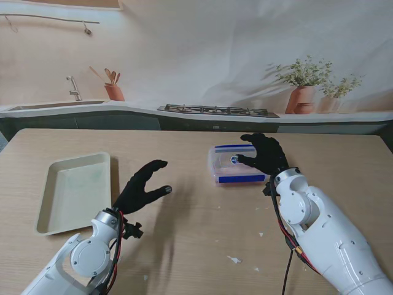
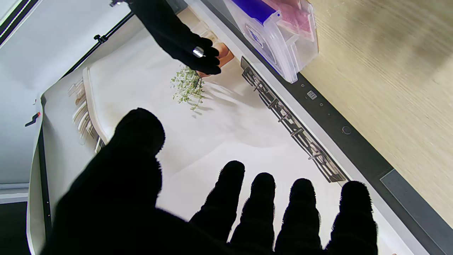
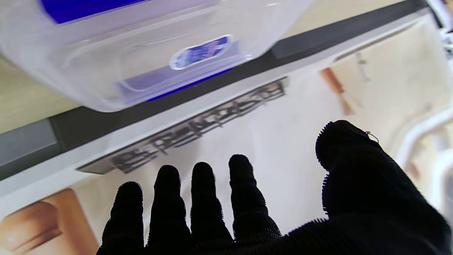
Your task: Separate the bacon slices onto the tray
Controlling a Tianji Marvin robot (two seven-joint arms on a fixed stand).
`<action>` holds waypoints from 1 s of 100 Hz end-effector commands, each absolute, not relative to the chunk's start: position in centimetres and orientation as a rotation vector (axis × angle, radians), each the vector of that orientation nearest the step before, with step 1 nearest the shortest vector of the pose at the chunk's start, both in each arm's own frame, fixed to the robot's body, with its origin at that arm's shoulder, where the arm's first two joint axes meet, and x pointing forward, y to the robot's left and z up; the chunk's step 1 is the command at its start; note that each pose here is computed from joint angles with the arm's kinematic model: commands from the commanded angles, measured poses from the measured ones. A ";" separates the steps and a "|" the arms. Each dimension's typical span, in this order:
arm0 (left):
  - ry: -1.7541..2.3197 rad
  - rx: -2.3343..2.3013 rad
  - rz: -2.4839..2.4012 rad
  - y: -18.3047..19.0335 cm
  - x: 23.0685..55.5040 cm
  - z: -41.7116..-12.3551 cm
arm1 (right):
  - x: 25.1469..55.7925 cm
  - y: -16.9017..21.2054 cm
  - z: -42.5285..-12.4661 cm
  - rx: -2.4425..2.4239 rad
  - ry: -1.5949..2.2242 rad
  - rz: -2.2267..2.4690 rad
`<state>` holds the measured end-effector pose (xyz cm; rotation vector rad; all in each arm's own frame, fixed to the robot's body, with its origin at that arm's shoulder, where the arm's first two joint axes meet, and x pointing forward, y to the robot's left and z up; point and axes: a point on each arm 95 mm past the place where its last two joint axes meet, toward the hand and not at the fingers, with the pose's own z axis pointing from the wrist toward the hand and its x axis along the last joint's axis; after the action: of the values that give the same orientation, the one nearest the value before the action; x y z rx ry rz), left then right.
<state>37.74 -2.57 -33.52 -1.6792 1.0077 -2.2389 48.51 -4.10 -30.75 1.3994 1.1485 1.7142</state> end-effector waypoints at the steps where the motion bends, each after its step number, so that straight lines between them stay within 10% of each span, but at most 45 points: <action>1: 1.019 -1.694 -2.233 -2.8 37.8 -33.7 | 49.5 -4.5 -30.7 1.437 1.125 1.690; 100: 1.033 -1.704 -2.220 -3.0 37.8 -33.9 | 54.5 -4.4 -34.8 1.660 1.122 1.432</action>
<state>37.90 -2.70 -33.78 -1.6928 1.0177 -2.2225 54.59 -5.17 -34.40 1.6317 1.0993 1.4388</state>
